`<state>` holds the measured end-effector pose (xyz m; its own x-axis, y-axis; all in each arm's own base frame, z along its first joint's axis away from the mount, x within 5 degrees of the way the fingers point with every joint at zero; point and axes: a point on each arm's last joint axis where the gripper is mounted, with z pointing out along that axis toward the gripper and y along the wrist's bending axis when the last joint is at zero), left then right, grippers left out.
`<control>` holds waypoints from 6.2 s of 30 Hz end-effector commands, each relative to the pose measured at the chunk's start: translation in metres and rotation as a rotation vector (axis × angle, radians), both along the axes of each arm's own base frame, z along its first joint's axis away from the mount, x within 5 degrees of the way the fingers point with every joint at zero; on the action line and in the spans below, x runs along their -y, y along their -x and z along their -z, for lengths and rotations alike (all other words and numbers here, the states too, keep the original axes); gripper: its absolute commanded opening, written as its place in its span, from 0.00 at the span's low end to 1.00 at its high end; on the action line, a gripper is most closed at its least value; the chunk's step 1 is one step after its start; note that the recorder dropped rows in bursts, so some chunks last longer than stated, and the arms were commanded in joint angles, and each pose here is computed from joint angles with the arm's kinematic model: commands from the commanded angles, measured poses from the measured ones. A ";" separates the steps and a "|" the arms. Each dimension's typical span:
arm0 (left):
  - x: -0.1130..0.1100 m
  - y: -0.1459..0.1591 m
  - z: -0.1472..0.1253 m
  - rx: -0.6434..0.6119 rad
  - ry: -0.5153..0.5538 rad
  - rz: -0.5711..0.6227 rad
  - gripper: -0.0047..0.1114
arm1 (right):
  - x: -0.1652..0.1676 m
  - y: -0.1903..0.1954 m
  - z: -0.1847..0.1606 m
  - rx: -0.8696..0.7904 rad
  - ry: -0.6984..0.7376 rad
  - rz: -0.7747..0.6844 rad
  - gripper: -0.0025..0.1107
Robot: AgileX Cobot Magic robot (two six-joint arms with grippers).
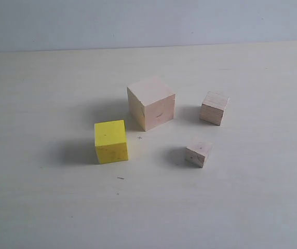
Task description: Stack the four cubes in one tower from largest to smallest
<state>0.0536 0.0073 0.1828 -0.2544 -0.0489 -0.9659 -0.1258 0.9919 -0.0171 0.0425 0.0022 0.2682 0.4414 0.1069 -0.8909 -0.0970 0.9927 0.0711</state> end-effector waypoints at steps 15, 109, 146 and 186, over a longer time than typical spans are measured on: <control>0.000 0.000 0.000 0.009 -0.005 0.008 0.04 | -0.048 -0.129 -0.046 -0.955 0.113 -0.455 0.02; 0.024 -0.052 -0.074 0.088 0.084 0.262 0.04 | -0.122 -0.368 0.095 -1.443 -0.059 -0.629 0.02; 0.052 -0.106 -0.098 -0.077 0.112 0.351 0.04 | -0.174 -0.346 0.125 -1.661 0.106 -0.700 0.02; 0.052 -0.106 -0.097 -0.087 0.113 0.348 0.04 | -0.193 -0.400 0.097 -1.454 0.175 -0.679 0.02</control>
<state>0.1592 -0.0432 0.2788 -0.3515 -0.0445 -0.9351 0.2104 0.9696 -0.1252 0.4373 0.1911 0.1748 -0.8216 -0.2059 -0.5315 -0.4461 0.8127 0.3749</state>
